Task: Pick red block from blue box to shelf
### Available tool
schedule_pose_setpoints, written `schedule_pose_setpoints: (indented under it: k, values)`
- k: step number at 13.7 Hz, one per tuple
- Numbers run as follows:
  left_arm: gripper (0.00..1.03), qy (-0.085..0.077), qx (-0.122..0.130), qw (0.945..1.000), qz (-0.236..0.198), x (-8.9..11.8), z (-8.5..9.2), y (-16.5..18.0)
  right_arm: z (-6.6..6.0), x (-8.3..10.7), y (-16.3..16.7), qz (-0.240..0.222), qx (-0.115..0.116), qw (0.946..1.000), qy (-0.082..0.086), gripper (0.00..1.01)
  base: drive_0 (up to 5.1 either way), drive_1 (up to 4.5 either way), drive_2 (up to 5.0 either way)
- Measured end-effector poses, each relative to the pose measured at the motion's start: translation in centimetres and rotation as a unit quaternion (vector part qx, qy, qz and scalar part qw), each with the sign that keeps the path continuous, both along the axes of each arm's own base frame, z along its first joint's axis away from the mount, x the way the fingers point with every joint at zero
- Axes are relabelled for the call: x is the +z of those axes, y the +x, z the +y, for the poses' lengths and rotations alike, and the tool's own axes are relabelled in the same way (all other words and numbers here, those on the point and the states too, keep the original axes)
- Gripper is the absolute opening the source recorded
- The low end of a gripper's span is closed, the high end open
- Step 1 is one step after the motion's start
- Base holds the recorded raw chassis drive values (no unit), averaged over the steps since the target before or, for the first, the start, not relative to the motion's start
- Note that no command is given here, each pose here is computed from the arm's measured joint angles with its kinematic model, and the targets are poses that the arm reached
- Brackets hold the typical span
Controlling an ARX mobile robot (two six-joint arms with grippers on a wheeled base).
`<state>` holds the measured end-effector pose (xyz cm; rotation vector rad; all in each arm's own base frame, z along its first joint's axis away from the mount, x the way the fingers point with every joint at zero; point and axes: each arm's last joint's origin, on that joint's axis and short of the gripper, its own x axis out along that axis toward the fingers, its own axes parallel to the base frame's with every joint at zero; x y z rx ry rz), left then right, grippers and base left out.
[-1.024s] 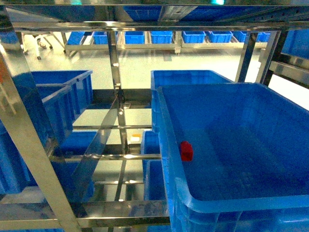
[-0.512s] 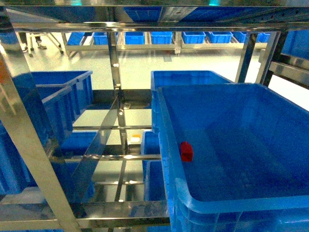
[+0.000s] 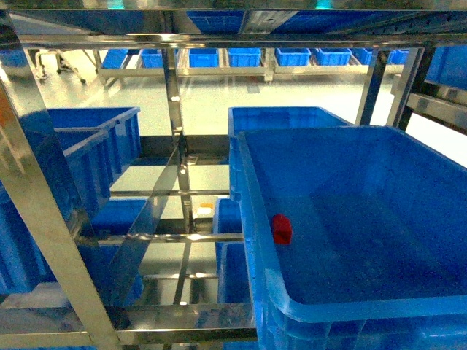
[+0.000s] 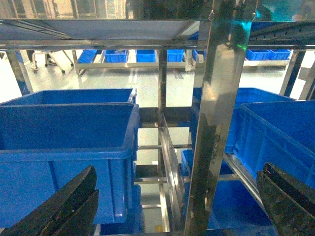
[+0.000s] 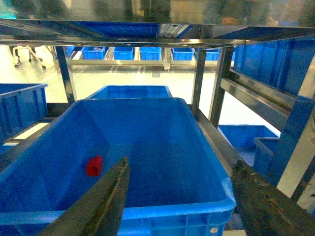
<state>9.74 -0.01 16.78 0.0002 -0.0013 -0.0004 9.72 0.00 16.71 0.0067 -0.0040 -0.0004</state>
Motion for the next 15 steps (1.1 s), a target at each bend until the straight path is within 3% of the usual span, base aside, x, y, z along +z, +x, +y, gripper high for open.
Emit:
schedule_pose_setpoints:
  k: [3, 7, 10, 12, 13, 15]
  values:
    - [0.98, 0.000, 0.000, 1.0000, 0.000, 0.00, 0.00, 0.00, 0.00, 0.00, 0.00, 0.000, 0.000, 1.0000, 0.000, 0.95, 0.0, 0.00, 0.0]
    - [0.98, 0.000, 0.000, 1.0000, 0.000, 0.00, 0.00, 0.00, 0.00, 0.00, 0.00, 0.000, 0.000, 1.0000, 0.000, 0.98, 0.0, 0.00, 0.0]
    - [0.67, 0.000, 0.000, 1.0000, 0.000, 0.00, 0.00, 0.00, 0.00, 0.00, 0.00, 0.000, 0.000, 1.0000, 0.000, 0.98, 0.0, 0.00, 0.0]
    - [0.92, 0.000, 0.000, 1.0000, 0.000, 0.00, 0.00, 0.00, 0.00, 0.00, 0.00, 0.000, 0.000, 1.0000, 0.000, 0.98, 0.0, 0.00, 0.0]
    - [0.99, 0.000, 0.000, 1.0000, 0.000, 0.00, 0.00, 0.00, 0.00, 0.00, 0.00, 0.000, 0.000, 1.0000, 0.000, 0.98, 0.0, 0.00, 0.0]
    - [0.98, 0.000, 0.000, 1.0000, 0.000, 0.00, 0.00, 0.00, 0.00, 0.00, 0.00, 0.000, 0.000, 1.0000, 0.000, 0.98, 0.0, 0.00, 0.0]
